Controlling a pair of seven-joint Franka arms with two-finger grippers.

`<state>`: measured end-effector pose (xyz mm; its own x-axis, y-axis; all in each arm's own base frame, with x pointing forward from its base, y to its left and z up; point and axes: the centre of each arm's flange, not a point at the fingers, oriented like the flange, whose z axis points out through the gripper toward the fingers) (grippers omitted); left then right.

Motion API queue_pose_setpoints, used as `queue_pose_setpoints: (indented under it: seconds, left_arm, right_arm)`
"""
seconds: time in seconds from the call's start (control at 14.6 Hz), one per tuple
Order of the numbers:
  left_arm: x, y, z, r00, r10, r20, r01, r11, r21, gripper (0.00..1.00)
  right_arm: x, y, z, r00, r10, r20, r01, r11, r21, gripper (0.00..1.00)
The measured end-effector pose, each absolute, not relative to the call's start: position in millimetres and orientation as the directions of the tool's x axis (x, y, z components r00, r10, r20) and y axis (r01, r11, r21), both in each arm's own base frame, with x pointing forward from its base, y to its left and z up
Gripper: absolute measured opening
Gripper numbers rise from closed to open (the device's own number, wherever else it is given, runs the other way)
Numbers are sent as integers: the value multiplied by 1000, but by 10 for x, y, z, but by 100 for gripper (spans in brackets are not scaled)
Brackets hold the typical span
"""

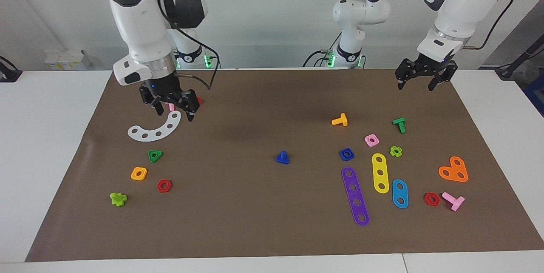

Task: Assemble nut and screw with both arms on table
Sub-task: 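Open the right gripper and withdraw the right arm to rest, then reach the left gripper to the blue square nut by the purple strip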

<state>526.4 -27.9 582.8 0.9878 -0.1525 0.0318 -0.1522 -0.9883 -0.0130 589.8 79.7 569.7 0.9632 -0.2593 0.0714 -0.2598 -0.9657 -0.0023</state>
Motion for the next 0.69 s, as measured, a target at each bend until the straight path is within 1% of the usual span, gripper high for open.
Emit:
queue_pose_setpoints:
  seconds: [0.21,0.34,0.48,0.69]
  left_arm:
    - [5270,-297,5831,994,-101,39,-101,-995,-7,100]
    - [5277,-330,5799,996,-86,34,-86,-996,5,100]
    - [5332,-450,5672,998,-68,14,-68,-998,12,99]
    - [5530,-797,5335,1000,-19,7,-19,-1000,15,97]
  right_arm:
    - [5771,163,5806,976,-215,26,-216,-976,16,100]
    - [5703,-124,5894,978,-205,23,-206,-978,16,100]
    - [5604,-185,6028,978,-209,11,-209,-978,17,100]
    - [5461,-178,6300,978,-208,6,-208,-978,16,100]
